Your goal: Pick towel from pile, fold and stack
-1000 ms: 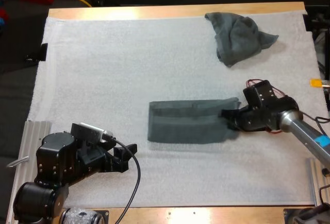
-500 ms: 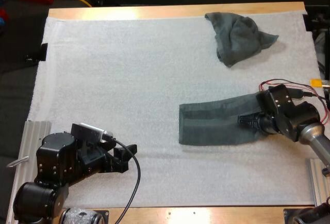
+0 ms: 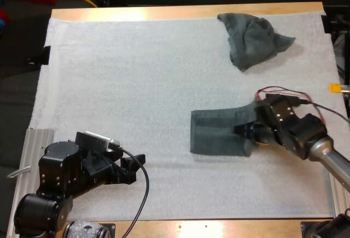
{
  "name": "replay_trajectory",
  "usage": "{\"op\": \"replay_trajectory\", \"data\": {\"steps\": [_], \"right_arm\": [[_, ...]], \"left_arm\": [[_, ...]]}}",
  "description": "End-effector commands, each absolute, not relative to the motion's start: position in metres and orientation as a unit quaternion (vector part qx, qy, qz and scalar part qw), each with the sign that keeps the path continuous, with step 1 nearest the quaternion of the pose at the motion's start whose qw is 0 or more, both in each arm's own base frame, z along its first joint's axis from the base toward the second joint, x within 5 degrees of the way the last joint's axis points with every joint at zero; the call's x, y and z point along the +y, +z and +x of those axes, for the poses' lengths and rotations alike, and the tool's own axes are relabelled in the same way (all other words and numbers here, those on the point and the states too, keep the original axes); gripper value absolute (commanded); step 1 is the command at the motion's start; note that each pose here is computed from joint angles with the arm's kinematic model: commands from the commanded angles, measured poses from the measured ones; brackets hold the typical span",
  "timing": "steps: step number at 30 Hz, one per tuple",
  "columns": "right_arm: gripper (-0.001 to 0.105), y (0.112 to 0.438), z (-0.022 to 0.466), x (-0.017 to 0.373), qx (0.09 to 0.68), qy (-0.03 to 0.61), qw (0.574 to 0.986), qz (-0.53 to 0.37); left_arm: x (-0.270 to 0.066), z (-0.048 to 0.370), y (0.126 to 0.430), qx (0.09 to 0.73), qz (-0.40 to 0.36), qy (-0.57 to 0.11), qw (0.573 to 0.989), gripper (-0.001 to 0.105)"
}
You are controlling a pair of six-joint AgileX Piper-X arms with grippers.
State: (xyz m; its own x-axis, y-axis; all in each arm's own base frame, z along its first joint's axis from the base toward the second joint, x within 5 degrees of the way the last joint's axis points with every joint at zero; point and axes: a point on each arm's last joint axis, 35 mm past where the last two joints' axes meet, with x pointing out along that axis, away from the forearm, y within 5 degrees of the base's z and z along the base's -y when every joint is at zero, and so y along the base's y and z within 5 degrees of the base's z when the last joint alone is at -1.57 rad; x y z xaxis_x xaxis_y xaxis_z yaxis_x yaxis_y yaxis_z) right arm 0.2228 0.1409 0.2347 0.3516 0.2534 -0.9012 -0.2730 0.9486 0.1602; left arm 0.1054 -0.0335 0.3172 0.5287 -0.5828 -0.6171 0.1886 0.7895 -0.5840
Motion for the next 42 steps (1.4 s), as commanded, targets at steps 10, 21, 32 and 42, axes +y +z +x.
{"op": "replay_trajectory", "data": {"steps": [10, 21, 32, 42], "right_arm": [[0.001, 0.202, 0.235, 0.177, 0.581, 0.209, 0.785, 0.059], [0.001, 0.175, 0.248, 0.194, 0.597, 0.216, 0.763, 0.123], [0.009, 0.154, 0.255, 0.200, 0.609, 0.210, 0.752, 0.145], [0.054, 0.159, 0.260, 0.213, 0.597, 0.317, 0.708, 0.203]], "left_arm": [[-0.033, 0.103, 0.318, 0.435, -0.236, -0.231, 0.838, 0.065], [-0.033, 0.103, 0.318, 0.435, -0.236, -0.231, 0.838, 0.065], [-0.033, 0.103, 0.318, 0.435, -0.236, -0.231, 0.838, 0.065], [-0.033, 0.103, 0.318, 0.435, -0.236, -0.231, 0.838, 0.065]]}}
